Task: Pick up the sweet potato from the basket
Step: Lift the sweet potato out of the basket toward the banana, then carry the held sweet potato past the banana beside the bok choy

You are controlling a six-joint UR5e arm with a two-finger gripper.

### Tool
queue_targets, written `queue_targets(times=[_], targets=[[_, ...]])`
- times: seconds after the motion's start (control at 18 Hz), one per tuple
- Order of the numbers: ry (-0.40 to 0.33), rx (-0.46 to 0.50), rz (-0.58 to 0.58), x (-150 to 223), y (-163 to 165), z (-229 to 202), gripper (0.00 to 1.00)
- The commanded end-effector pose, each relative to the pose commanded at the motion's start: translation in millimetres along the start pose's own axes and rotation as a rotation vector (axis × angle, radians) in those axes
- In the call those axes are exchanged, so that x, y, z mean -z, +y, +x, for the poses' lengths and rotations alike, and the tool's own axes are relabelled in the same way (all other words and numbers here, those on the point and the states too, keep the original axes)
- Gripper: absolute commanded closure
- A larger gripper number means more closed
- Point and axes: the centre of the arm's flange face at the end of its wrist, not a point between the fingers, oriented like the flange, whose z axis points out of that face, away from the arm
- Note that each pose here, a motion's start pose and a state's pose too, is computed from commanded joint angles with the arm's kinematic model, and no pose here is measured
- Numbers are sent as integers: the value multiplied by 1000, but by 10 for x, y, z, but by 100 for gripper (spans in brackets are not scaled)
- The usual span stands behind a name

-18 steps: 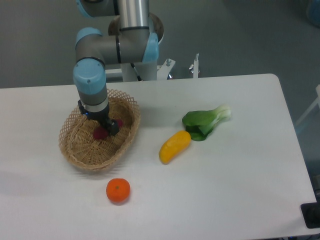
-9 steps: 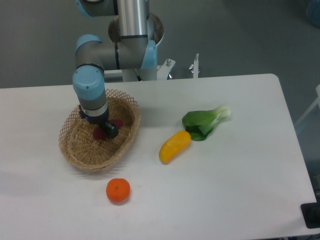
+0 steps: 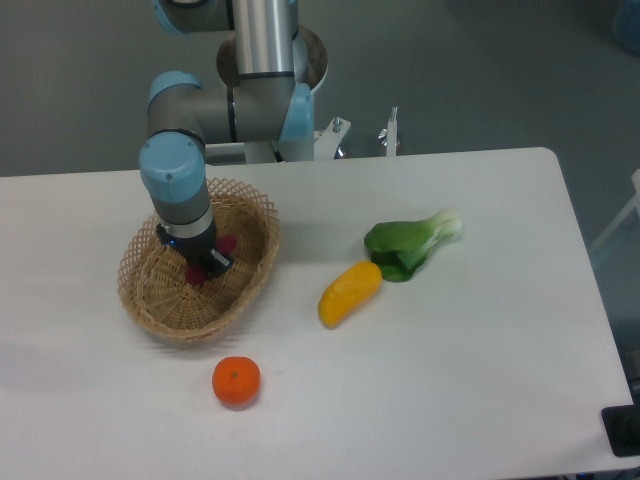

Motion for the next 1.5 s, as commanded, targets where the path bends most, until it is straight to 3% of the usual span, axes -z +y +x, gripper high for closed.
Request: queue_targets(times=[0.22,0.61,0.83,1.06,1.5], targets=[[-59,84,55,364,127,-724,98],[-141,105,99,802,709,-1695,97],[-125,152,85,972,1023,-2178,97],[-64,59,30,1117,1250,-2676,97],[-55,-66,7,1187,1772,-3545,97]])
